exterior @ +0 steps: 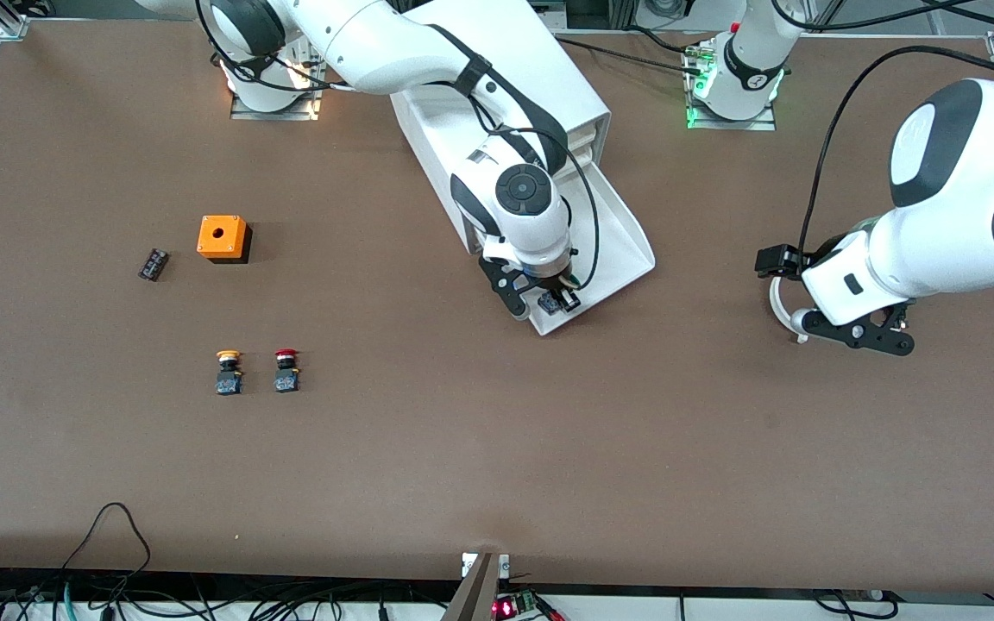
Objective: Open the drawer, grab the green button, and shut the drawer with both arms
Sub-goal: 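Lift the button out with the right gripper while the left gripper repositions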
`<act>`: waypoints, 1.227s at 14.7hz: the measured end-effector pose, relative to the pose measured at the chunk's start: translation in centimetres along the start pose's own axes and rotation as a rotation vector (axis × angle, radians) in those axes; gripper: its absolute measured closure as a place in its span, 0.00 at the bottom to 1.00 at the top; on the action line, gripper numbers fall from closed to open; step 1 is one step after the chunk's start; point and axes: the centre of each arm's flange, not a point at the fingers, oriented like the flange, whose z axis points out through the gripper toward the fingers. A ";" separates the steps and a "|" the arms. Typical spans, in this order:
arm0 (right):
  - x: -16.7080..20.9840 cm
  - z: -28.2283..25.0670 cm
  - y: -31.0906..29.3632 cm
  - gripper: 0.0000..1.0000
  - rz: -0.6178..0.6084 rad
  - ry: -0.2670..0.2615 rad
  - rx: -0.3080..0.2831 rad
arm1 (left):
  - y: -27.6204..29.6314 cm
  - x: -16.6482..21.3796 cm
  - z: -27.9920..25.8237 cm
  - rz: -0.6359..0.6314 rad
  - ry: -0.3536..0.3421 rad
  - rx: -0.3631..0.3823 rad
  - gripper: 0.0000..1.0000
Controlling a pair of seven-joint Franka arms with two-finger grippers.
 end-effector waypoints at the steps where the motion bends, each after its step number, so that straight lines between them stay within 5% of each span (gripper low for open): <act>1: 0.0 -1.2 -0.3 0.59 0.000 -0.001 -0.004 | -0.1 0.5 0.3 -0.025 0.013 -0.001 0.00; 7: 2.8 -10.2 -2.1 0.59 -0.139 0.002 0.020 | 1.1 2.2 2.0 -0.310 0.048 -0.007 0.00; 10: 7.2 -12.8 -3.1 0.59 -0.265 0.014 0.024 | 3.6 3.4 5.0 -0.418 0.087 -0.013 0.00; 18: 22.6 -13.3 -2.5 0.59 -0.690 -0.014 -0.147 | 10.9 4.3 18.3 -0.641 0.223 -0.073 0.00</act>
